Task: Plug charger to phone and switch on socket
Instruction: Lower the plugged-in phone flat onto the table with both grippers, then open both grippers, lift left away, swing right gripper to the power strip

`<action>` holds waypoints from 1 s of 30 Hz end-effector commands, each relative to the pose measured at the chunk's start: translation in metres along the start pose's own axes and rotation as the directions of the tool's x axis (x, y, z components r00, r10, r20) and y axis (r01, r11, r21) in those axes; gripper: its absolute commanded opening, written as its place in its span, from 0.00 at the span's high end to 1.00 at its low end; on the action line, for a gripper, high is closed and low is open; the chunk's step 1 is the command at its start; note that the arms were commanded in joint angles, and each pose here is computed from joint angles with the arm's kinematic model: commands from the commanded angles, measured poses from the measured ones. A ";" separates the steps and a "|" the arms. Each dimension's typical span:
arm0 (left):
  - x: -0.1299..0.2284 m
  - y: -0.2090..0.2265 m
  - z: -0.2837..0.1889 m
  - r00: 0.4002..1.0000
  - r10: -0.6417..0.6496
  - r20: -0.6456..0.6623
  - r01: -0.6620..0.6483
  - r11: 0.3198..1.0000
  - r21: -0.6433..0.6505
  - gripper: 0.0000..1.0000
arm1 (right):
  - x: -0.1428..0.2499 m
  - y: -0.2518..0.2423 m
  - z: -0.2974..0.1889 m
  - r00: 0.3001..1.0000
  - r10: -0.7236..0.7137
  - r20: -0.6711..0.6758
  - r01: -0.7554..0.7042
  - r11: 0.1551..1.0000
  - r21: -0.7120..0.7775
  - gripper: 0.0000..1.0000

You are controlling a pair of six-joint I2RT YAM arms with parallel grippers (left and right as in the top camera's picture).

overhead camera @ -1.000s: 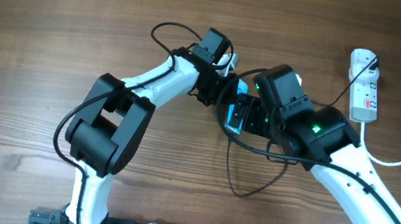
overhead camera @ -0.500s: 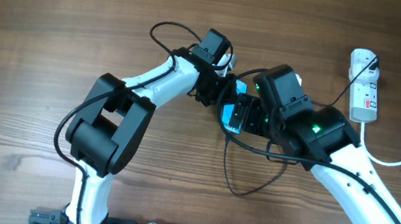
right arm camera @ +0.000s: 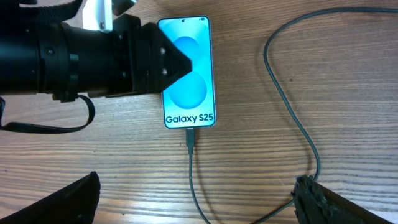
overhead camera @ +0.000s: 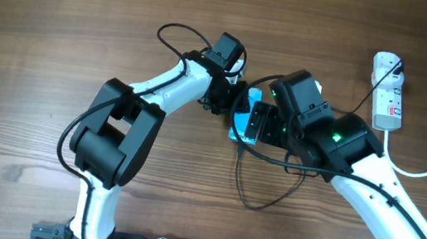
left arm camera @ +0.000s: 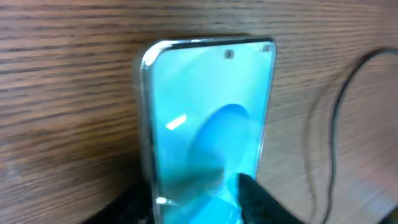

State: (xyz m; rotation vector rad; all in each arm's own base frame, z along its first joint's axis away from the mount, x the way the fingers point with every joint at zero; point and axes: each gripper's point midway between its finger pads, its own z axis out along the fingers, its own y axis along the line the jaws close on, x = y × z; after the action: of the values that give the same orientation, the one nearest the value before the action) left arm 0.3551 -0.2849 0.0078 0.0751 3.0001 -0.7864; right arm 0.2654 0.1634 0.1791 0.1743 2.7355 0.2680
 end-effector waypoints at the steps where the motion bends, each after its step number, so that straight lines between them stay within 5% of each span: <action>1: 0.002 0.010 0.005 1.000 0.002 -0.006 -0.002 0.999 -0.044 0.30 | -0.004 -0.003 0.002 1.000 0.005 0.010 -0.005 1.000 0.022 0.00; 2: 0.002 0.010 0.005 1.000 0.000 -0.007 0.000 0.999 -0.045 0.17 | -0.004 -0.004 0.002 1.000 -0.014 0.008 0.013 1.000 0.024 0.00; 9: -0.003 0.017 -0.012 1.000 -0.031 0.005 0.031 0.998 -0.049 0.00 | 0.003 -0.009 0.001 0.999 -0.030 -0.021 0.031 0.998 0.047 0.00; 16: -0.034 0.044 -0.129 0.955 -0.026 0.297 0.103 0.963 -0.248 0.00 | 0.001 -0.006 -0.005 0.996 -0.078 -0.031 0.078 0.997 0.021 0.00; 20: -0.041 0.054 -0.195 0.881 0.038 0.471 0.160 0.914 -0.372 0.00 | -0.040 -0.033 -0.045 1.000 0.014 0.004 -0.014 1.000 0.010 0.00; 26: -0.042 0.052 -0.199 0.875 0.042 0.482 0.161 0.914 -0.372 0.00 | -0.107 -0.128 -0.077 0.980 0.191 0.052 -0.196 0.973 0.122 0.00; 30: -0.042 0.052 -0.199 0.875 0.042 0.482 0.161 0.914 -0.372 0.00 | -0.145 -0.183 -0.084 0.932 0.304 0.197 -0.335 0.930 0.152 0.00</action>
State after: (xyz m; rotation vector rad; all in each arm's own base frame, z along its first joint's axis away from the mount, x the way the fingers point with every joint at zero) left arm 0.3921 -0.1468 0.1592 -0.2003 2.6224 -0.1704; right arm 0.3342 -0.0185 0.2612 0.6313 2.6298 0.1220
